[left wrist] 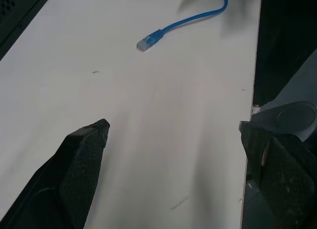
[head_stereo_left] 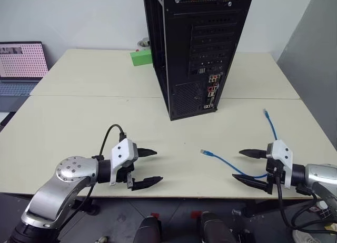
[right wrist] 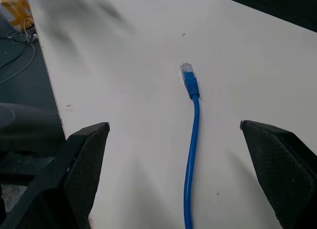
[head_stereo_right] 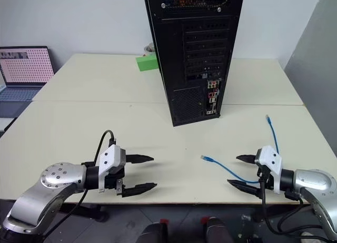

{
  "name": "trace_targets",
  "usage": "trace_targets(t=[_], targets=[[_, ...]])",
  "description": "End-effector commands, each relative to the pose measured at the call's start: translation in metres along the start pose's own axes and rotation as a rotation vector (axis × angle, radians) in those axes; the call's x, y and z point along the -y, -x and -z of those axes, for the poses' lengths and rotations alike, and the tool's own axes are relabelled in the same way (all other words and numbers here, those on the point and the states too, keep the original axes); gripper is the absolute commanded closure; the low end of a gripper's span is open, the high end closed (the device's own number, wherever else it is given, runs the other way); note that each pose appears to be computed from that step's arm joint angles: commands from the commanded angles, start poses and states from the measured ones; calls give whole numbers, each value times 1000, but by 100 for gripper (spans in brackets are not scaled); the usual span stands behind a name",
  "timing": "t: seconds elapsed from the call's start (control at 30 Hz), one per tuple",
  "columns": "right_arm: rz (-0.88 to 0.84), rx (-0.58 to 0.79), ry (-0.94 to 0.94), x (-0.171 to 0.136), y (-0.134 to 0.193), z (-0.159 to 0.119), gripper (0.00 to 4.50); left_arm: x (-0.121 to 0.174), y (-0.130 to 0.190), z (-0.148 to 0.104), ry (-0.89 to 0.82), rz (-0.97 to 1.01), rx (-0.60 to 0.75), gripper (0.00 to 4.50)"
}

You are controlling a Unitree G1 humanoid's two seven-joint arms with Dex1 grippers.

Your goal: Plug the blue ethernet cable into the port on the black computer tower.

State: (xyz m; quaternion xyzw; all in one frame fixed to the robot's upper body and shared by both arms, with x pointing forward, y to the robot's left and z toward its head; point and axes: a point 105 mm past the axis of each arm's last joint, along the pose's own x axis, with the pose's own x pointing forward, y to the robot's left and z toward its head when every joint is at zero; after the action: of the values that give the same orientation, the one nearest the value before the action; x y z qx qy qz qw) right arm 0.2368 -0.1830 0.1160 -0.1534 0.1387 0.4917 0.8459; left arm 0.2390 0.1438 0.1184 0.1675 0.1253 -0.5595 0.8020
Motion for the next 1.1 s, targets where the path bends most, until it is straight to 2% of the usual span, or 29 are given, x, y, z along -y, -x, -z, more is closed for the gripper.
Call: trace_targets(t=[0.03,0.4,0.67,0.77,0.9,1.1], targets=[[30,23,37,2,0,-9,0,-1,-4,-6,-44,0,12,1],[99,39,25,8,-40,-4,0,-1,-19,-19,-46,10,86,1],[123,43,26,13,-74,5,0,2,-25,-15,-78,37,69,1],[116,54,23,13,-77,5,53,4,-26,-16,-96,46,73,0],[103,26,44,11,-77,11,162,6,-27,-15,-88,59,77,0],[93,2,50,10,-74,15,283,5,-28,-12,-88,75,64,0]])
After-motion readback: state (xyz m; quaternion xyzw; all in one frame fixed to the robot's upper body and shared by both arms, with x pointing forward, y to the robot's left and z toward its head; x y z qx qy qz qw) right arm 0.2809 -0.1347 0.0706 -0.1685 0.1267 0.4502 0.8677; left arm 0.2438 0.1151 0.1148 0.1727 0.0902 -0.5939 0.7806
